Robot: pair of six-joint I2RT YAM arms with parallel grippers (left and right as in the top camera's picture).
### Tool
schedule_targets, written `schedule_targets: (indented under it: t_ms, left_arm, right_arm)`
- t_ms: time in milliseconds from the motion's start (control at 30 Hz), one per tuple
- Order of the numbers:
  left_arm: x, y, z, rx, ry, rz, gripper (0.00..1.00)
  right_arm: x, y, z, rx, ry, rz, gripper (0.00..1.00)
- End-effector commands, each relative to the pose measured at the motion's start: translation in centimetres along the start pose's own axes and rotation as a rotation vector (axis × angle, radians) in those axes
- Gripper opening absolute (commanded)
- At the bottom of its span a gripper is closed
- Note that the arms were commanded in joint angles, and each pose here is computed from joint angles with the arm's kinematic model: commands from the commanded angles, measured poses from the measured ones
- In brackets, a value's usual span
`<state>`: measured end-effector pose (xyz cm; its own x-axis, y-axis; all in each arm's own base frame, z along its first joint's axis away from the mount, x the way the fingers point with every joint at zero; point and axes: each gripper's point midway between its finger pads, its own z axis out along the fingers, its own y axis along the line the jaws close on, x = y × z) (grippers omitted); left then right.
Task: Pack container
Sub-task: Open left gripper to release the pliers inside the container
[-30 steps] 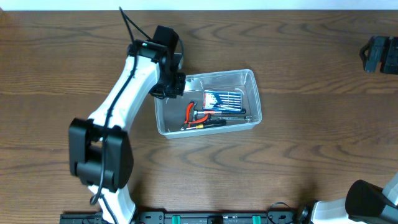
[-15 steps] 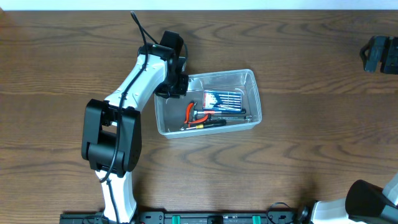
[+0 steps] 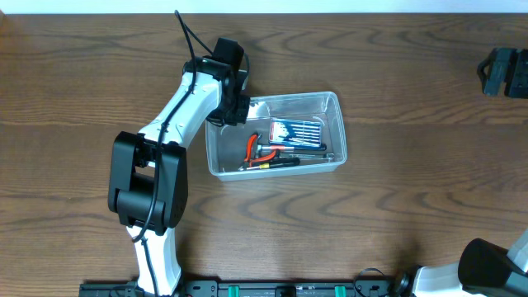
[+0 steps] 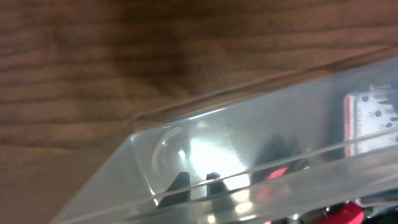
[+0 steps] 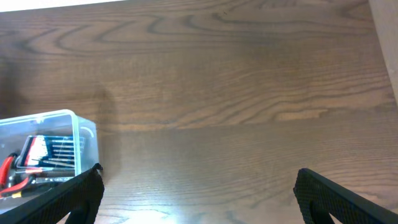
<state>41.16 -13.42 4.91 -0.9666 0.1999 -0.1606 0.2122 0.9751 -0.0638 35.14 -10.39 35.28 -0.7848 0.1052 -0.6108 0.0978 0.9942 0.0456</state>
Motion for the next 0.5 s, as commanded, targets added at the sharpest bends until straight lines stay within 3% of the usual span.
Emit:
schedule_targets:
  t_ms: [0,467]
  left_arm:
    - [-0.3,0.9,0.0,-0.048,-0.015,0.04,0.09]
    - [-1.9,1.2,-0.1,-0.069,-0.079,0.057,0.09]
  right_arm:
    - [-0.2,0.2,-1.0,0.004,-0.025,-0.005,0.99]
    - [-0.2,0.2,-1.0,0.004,-0.026,-0.006,0.99]
